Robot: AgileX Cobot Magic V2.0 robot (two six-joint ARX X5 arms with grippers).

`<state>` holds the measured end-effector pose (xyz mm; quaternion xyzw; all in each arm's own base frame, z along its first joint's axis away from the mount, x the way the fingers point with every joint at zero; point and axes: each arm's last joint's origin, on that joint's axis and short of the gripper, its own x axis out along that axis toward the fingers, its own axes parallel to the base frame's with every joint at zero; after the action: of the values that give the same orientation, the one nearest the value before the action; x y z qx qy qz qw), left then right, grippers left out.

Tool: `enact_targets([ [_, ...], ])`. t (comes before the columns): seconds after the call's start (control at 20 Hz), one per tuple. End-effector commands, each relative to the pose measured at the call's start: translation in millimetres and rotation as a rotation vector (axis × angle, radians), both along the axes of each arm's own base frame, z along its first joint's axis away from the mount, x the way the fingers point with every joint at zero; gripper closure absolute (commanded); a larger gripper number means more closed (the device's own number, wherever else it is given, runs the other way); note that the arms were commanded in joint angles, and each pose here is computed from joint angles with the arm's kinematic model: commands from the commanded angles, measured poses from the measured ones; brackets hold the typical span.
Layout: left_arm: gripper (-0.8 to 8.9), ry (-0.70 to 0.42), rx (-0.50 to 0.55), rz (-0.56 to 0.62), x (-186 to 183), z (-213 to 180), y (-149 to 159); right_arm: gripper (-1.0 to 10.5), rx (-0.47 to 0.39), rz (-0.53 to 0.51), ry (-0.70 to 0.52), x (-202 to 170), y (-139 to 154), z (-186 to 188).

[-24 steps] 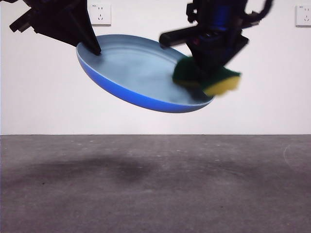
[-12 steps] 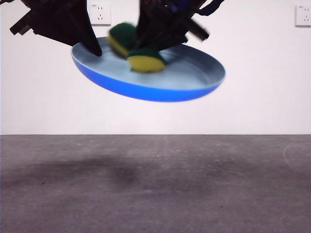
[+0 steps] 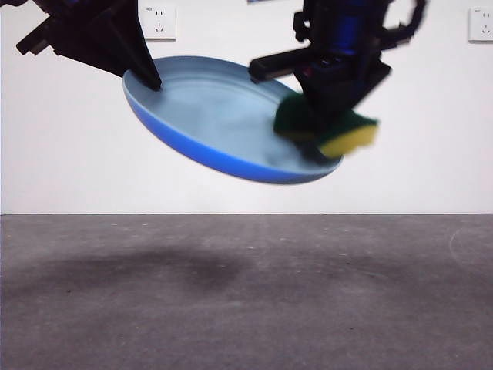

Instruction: Pick up the plate,pick up the cloth,clean the plate with the cloth

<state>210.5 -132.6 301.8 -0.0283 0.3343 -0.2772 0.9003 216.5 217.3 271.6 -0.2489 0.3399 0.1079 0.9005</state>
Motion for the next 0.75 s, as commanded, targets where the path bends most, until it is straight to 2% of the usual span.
enact_targets([
  [0.05,8.22,0.008,-0.019,-0.041,-3,2,-1,9.6,0.164,0.037,-0.061,14,8,4],
  [0.25,8.22,-0.002,-0.014,-0.029,-2,2,-1,9.6,0.426,0.271,0.025,17,20,11],
  [0.35,8.22,-0.027,0.025,0.021,-1,2,0,9.6,0.512,0.396,0.116,13,24,12],
  [0.4,8.22,-0.047,0.054,0.046,0,2,2,9.6,0.529,0.451,0.175,8,27,10],
  [0.5,8.22,-0.071,0.082,0.076,2,3,4,9.6,0.481,0.461,0.270,-1,27,3],
  [0.6,8.22,-0.086,0.085,0.085,4,3,8,9.6,0.389,0.408,0.336,-6,21,-5],
  [0.7,8.22,-0.102,0.101,0.101,8,4,12,9.6,0.251,0.290,0.324,-8,12,-11],
  [0.75,8.22,-0.109,0.127,0.126,10,3,15,9.6,0.176,0.215,0.276,-9,6,-10],
])
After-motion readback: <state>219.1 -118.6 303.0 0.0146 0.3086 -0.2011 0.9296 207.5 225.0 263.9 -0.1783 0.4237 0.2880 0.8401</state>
